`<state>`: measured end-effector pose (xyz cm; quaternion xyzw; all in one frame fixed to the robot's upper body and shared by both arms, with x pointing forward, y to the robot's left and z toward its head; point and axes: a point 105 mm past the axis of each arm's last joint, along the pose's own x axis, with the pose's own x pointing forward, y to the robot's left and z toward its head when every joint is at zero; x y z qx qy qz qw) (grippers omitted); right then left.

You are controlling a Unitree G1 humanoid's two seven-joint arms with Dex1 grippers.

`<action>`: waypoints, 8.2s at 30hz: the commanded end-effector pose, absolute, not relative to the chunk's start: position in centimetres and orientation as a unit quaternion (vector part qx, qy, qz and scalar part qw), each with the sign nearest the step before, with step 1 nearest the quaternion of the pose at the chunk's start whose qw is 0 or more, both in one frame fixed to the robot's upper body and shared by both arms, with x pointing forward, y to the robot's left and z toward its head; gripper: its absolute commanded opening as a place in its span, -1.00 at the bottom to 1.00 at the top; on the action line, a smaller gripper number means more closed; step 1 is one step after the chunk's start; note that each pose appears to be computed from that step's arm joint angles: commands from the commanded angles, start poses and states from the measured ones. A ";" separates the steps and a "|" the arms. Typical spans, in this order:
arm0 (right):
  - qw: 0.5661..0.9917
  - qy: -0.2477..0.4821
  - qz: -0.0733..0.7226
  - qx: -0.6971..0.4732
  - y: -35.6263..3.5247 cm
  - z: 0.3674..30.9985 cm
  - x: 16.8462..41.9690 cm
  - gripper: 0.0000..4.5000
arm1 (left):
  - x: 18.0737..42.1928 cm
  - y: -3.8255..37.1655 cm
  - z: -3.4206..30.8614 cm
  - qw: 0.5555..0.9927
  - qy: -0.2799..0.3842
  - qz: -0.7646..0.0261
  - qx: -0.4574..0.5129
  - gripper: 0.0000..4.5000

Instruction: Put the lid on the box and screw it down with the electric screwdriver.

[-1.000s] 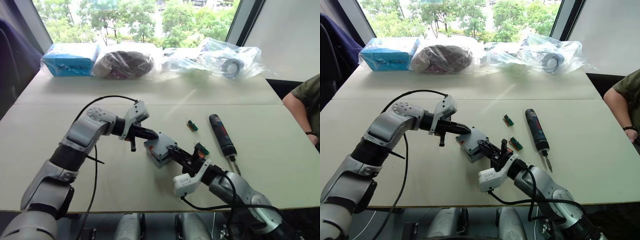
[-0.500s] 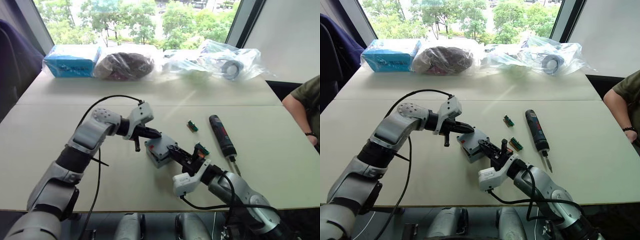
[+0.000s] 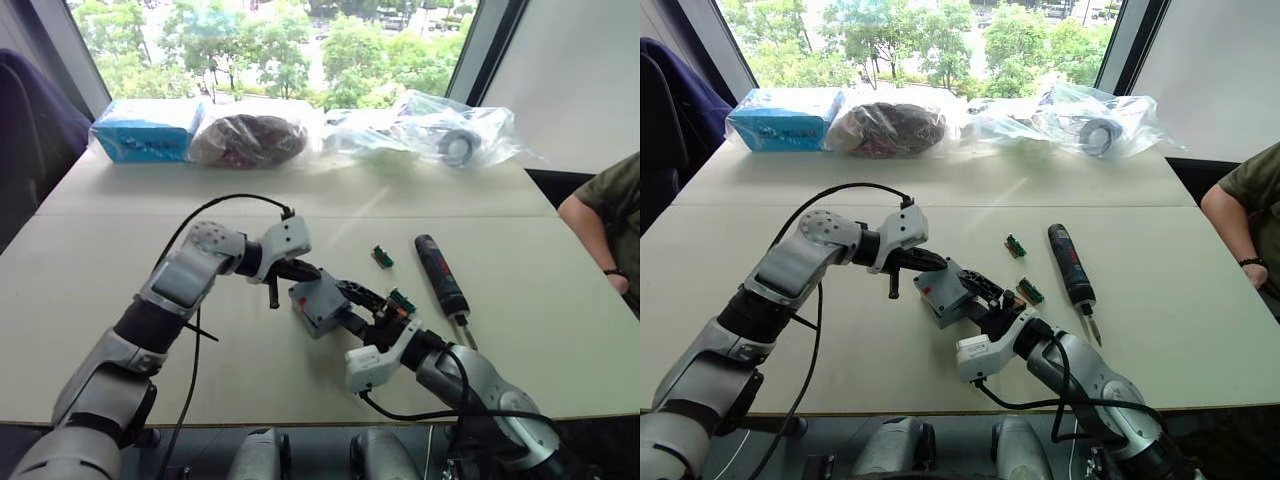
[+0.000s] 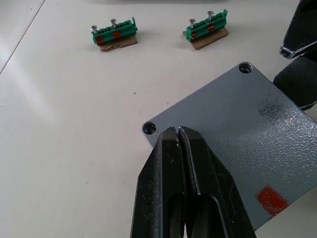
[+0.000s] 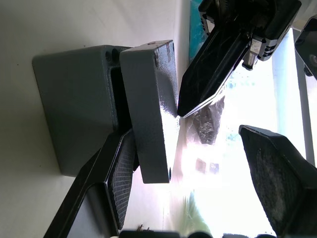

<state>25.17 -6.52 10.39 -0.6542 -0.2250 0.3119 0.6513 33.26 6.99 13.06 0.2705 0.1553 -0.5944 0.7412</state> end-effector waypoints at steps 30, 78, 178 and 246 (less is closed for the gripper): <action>0.681 -0.234 0.323 -0.615 -8.0 11.5 23.7 -0.73 | 32.5 6.5 16.4 0.770 0.119 -0.617 0.111 -1.00; 0.855 0.130 0.458 -0.208 -7.8 10.3 26.8 -0.99 | 30.2 8.6 9.8 0.769 0.241 -0.583 0.102 -1.00; 0.960 0.148 0.224 -0.079 -17.3 9.8 27.6 -0.97 | 28.7 7.4 17.1 0.712 0.113 -0.663 0.200 -1.00; 0.877 0.034 0.414 -0.241 -8.9 14.3 31.0 -0.87 | 31.1 10.8 17.3 0.811 0.128 -0.560 0.111 -1.00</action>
